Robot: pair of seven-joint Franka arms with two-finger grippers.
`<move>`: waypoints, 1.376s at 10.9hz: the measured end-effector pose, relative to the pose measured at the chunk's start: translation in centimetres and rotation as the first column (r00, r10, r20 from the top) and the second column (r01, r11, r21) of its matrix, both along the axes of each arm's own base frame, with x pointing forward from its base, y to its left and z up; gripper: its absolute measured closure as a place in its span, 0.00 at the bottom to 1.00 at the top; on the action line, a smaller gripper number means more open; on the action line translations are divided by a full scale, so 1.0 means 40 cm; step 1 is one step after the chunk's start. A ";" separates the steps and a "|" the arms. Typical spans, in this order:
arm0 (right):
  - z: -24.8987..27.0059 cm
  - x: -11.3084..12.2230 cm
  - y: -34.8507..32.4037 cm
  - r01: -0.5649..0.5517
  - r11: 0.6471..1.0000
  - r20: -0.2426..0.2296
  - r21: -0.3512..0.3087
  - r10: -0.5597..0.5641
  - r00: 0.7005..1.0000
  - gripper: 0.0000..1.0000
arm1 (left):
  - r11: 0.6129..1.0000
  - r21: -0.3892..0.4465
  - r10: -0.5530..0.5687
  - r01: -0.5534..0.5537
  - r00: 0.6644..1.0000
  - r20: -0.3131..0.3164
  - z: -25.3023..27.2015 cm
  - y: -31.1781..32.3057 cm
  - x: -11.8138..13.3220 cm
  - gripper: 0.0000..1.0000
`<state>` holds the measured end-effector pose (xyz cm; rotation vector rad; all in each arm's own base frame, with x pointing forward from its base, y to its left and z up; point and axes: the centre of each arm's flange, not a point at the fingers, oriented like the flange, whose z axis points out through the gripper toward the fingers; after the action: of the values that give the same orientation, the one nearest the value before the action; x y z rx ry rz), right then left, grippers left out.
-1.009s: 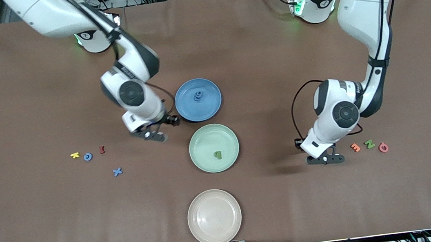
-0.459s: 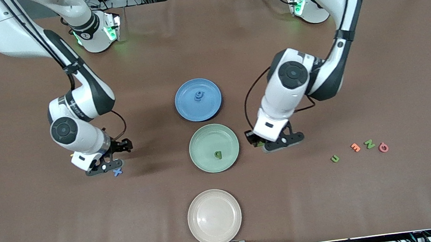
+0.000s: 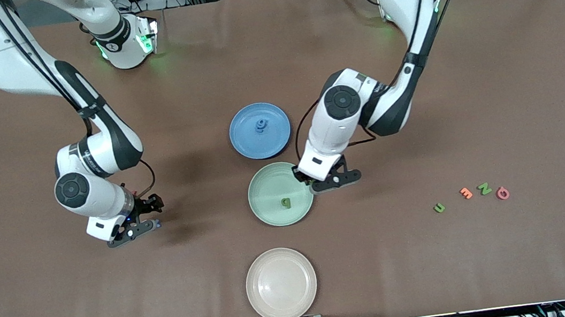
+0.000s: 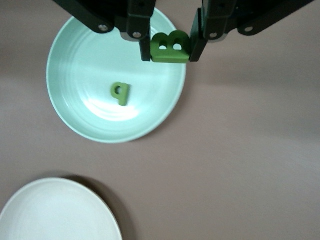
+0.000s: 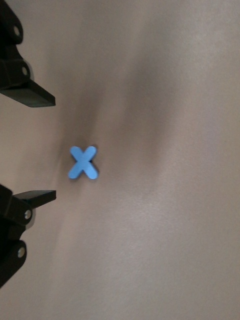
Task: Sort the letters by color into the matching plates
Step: 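Place the B on the green plate while the right gripper grasps the blue x, then place the x on the blue plate while the left gripper grasps the green n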
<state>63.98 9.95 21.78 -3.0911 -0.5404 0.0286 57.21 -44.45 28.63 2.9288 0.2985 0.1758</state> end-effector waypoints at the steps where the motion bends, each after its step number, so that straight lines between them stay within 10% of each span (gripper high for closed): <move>1: -0.028 0.010 -0.006 -0.013 1.000 0.018 0.010 0.013 1.000 0.26 | 1.000 -0.004 -0.012 0.012 1.000 0.000 -0.024 -0.035 -0.019 0.65; 6: -0.073 0.051 -0.033 -0.001 1.000 0.038 0.018 0.000 0.999 0.32 | 0.996 -0.094 -0.001 0.008 0.997 0.080 -0.060 -0.152 -0.058 0.63; 7: -0.080 0.052 -0.033 0.007 1.000 0.035 0.019 -0.007 0.999 0.33 | 0.995 -0.096 0.000 0.008 0.996 0.087 -0.058 -0.152 -0.051 0.48; 11: -0.105 0.046 -0.023 0.013 1.000 0.022 0.021 -0.013 1.000 0.37 | 0.998 0.057 -0.011 0.004 0.993 0.119 -0.065 -0.017 0.053 0.00; 15: -0.103 0.052 -0.022 0.015 1.000 0.029 0.022 -0.016 0.999 0.58 | 0.980 0.199 0.017 -0.017 1.000 0.005 -0.095 0.356 0.238 0.00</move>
<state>66.06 9.06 17.67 -3.0789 -0.5141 -0.0226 66.75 -30.20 24.82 3.1241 0.3230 0.2252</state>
